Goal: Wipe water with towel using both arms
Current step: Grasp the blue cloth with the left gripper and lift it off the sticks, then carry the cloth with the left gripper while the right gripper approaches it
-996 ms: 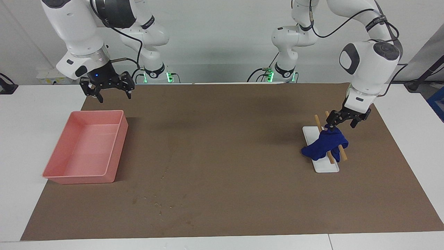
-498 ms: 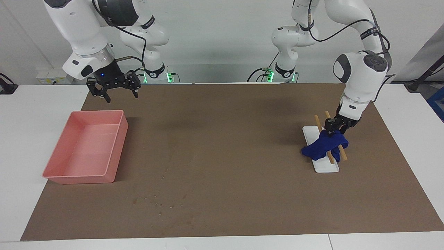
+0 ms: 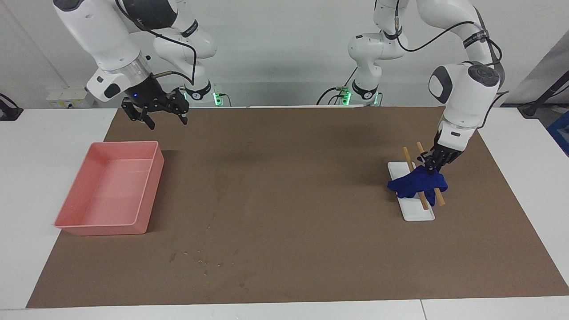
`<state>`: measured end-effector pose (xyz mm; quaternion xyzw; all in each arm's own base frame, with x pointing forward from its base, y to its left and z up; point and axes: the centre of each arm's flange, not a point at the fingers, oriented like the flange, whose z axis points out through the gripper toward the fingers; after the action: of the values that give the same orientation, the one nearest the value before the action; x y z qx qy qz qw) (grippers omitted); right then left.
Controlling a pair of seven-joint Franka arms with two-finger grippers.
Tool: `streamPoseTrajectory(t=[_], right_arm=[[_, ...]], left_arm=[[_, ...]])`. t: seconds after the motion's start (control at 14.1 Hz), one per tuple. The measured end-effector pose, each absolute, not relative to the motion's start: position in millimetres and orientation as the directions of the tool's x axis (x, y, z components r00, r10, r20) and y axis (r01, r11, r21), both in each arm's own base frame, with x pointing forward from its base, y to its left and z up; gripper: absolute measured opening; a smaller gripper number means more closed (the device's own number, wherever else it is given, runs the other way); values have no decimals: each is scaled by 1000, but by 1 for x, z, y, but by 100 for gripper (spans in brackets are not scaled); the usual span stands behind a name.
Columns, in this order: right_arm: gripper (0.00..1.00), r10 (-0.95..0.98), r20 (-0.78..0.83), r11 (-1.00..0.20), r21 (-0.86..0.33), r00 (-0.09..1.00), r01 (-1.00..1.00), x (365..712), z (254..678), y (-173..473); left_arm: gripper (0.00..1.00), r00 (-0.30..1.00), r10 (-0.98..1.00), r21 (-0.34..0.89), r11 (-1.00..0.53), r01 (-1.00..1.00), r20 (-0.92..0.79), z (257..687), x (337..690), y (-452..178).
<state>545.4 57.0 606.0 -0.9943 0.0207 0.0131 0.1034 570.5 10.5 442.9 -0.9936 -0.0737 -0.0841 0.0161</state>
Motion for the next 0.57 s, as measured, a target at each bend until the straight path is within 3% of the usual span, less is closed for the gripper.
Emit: streamPoseTrajectory(t=[0.21,0.57], right_arm=[[100,-174,-94,-938,-287,980,-194,542,609,89],[100,-350,-224,-824,-387,910,-413,539,616,116]], left_arm=[[12,966,213,43,-977,209,150,464,575,12],[12,870,490,307,-835,456,41,544,570,-4]])
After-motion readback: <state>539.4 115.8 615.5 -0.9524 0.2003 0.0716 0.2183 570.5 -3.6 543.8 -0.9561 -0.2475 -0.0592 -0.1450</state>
